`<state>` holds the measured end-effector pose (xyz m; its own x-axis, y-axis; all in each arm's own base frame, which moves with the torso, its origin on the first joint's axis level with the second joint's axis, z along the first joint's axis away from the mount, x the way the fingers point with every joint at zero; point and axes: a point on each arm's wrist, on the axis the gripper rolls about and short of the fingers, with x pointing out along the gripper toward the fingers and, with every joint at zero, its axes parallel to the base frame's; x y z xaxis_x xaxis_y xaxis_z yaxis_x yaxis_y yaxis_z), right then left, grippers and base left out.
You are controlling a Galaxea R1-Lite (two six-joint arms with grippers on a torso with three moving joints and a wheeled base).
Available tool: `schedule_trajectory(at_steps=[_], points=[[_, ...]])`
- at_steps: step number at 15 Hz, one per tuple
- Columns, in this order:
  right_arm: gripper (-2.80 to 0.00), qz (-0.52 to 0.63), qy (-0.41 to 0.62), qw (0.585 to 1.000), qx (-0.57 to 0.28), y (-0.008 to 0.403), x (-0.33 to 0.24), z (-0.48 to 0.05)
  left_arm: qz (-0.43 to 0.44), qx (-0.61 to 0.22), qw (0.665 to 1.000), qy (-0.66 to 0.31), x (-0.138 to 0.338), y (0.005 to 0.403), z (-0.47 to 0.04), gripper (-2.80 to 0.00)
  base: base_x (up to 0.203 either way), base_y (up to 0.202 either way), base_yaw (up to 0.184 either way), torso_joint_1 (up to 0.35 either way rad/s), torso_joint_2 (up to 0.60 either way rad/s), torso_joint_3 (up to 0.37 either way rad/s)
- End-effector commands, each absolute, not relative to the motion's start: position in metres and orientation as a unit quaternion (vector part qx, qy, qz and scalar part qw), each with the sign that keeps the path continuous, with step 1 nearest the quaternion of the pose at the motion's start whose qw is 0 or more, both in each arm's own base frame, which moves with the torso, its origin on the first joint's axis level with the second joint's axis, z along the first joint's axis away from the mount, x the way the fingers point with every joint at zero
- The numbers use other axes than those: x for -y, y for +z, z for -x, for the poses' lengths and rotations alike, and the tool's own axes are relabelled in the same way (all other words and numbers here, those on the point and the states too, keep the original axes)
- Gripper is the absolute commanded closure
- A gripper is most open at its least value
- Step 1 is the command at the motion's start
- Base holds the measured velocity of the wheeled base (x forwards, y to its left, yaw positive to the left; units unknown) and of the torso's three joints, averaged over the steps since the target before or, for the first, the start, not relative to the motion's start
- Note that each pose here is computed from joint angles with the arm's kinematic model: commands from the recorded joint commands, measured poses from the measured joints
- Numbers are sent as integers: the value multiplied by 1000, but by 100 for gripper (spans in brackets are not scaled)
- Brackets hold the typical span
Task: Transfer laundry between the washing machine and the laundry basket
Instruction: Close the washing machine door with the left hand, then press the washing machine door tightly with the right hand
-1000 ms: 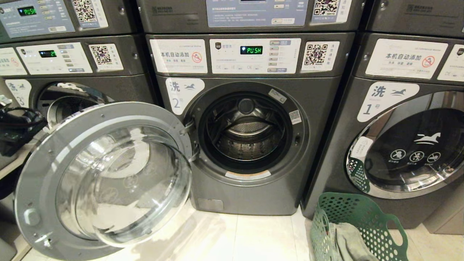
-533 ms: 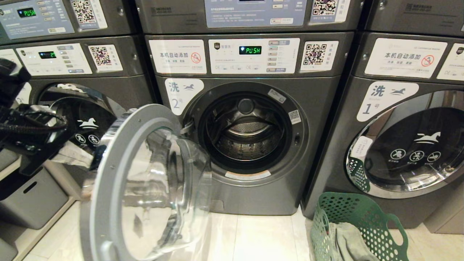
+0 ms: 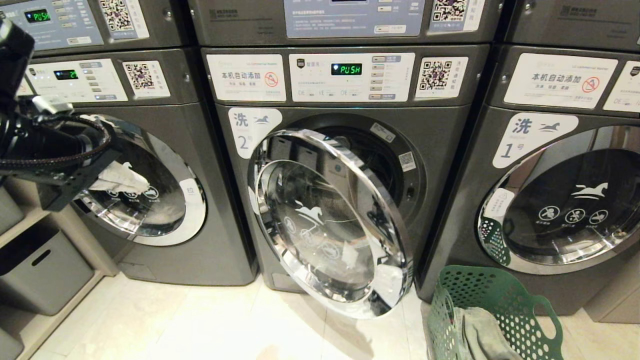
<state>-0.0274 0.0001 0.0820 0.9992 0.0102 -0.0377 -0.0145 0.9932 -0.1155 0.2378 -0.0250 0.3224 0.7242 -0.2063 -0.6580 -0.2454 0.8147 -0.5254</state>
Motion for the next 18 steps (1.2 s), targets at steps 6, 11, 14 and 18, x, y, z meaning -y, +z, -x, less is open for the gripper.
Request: schedule_trajectory(at_steps=[6,11,14,18], points=[[-280,81,51,978,-183,169,-2,-39,273,-359,892,19,18,316,-179,0,0,0,0,0,0,0],[-280,87,89,965,-231,164,-15,-223,255,-346,901,61,12,317,-131,0,0,0,0,0,0,0],[-280,97,115,968,-198,128,-43,-307,250,-343,904,58,10,312,-107,0,0,0,0,0,0,0],[-280,99,131,978,-130,89,-71,-367,227,-346,909,52,8,300,-88,0,0,0,0,0,0,0]])
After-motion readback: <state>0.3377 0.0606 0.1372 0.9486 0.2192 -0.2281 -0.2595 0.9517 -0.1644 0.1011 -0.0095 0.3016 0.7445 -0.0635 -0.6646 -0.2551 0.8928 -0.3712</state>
